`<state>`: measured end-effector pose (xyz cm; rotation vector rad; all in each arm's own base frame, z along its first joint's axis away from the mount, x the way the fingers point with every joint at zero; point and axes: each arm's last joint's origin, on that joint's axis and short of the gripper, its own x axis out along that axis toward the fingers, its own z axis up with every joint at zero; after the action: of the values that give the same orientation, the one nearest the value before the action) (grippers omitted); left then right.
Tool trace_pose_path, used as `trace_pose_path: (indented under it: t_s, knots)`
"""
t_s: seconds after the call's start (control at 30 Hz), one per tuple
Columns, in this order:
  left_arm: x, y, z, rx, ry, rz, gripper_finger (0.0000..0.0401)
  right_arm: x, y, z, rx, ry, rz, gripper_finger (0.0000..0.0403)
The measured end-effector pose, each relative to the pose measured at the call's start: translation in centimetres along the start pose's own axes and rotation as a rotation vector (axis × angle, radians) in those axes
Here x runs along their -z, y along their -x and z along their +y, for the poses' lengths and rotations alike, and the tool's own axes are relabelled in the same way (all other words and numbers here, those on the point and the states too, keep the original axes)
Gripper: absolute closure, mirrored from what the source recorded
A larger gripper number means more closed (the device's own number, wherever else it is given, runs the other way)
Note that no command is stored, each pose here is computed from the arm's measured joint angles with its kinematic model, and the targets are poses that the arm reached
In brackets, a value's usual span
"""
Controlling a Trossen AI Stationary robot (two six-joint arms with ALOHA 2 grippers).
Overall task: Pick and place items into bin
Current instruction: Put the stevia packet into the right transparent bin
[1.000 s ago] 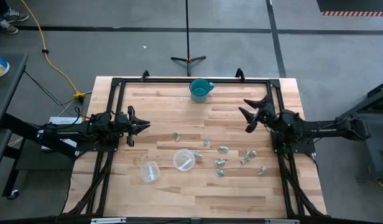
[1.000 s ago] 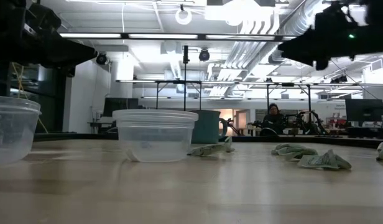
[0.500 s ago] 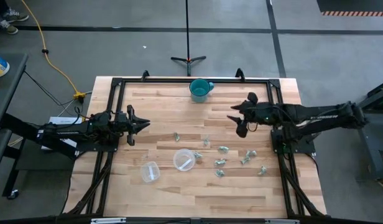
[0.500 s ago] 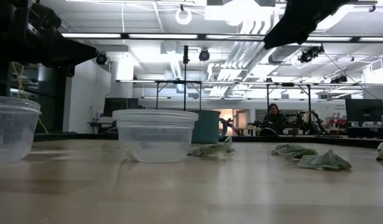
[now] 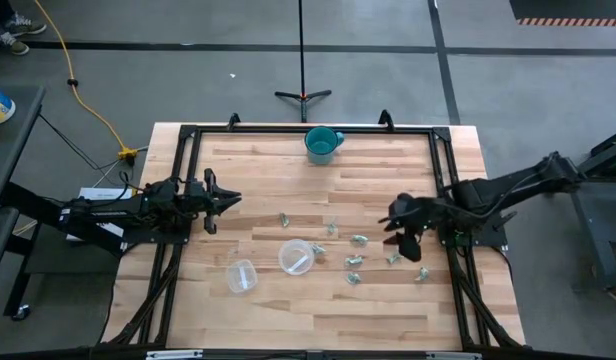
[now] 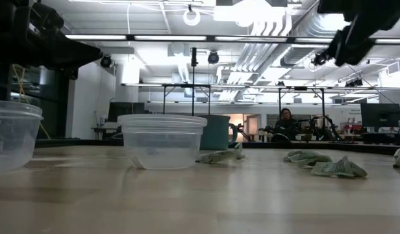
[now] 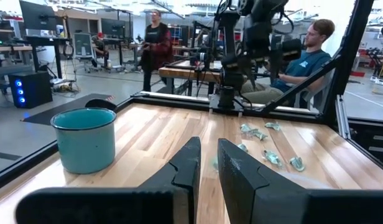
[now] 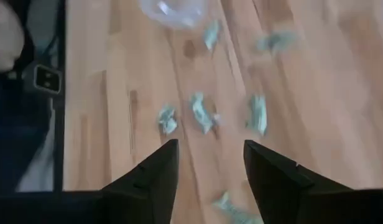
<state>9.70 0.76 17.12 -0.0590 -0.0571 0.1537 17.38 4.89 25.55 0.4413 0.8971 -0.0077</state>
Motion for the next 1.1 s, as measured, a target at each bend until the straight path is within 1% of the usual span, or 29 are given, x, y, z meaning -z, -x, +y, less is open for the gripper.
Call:
trace_pose_path:
  t_s: [0.07,0.13,0.27,0.33,0.4,0.5,0.6,0.7,0.77,0.87,0.97,1.1]
  knots:
    - [0.0,0.0,0.0,0.0,0.0,-0.002,0.0309,0.3,-0.3,0.0,0.03,-0.092,0.003,0.0237]
    - [-0.1,0.0,0.0,0.0,0.001,-0.008,0.0309,0.6,-0.3,0.0,0.059,-0.1,0.015,0.0243]
    - [-0.1,0.0,0.0,0.0,0.001,-0.008,0.0309,1.3,-0.3,-0.1,0.131,0.04,0.052,0.0257]
    - [-0.1,0.0,0.0,0.001,0.001,-0.008,0.0309,1.6,-0.5,-0.1,0.172,0.09,0.066,0.0263]
    - [-0.1,0.0,0.0,0.001,0.001,-0.011,0.0309,1.8,-0.7,0.0,0.18,0.134,0.091,0.0266]
    - [-0.1,0.0,0.0,0.001,0.001,-0.012,0.0309,2.1,-1.4,-0.1,0.217,0.126,0.141,0.0265]
    - [-0.1,0.0,0.0,0.001,0.001,-0.012,0.0309,2.4,-2.1,-0.3,0.272,0.099,0.204,0.0247]
    - [-0.1,0.0,0.0,0.001,0.001,-0.012,0.0309,3.0,-2.8,-0.6,0.314,0.078,0.298,0.0213]
    - [-0.1,0.0,0.0,0.001,0.001,-0.012,0.0309,3.2,-3.3,-0.6,0.32,0.064,0.357,0.0191]
    - [-0.1,0.0,0.0,0.001,0.001,-0.013,0.0309,3.4,-4.1,-0.7,0.343,0.057,0.394,0.0166]
    - [-0.1,0.0,0.0,0.001,0.001,-0.013,0.0309,3.5,-4.8,-0.7,0.368,0.061,0.421,0.0152]
    - [-0.1,0.0,0.0,0.001,0.002,-0.014,0.0309,3.7,-5.4,-0.9,0.397,0.064,0.463,0.0149]
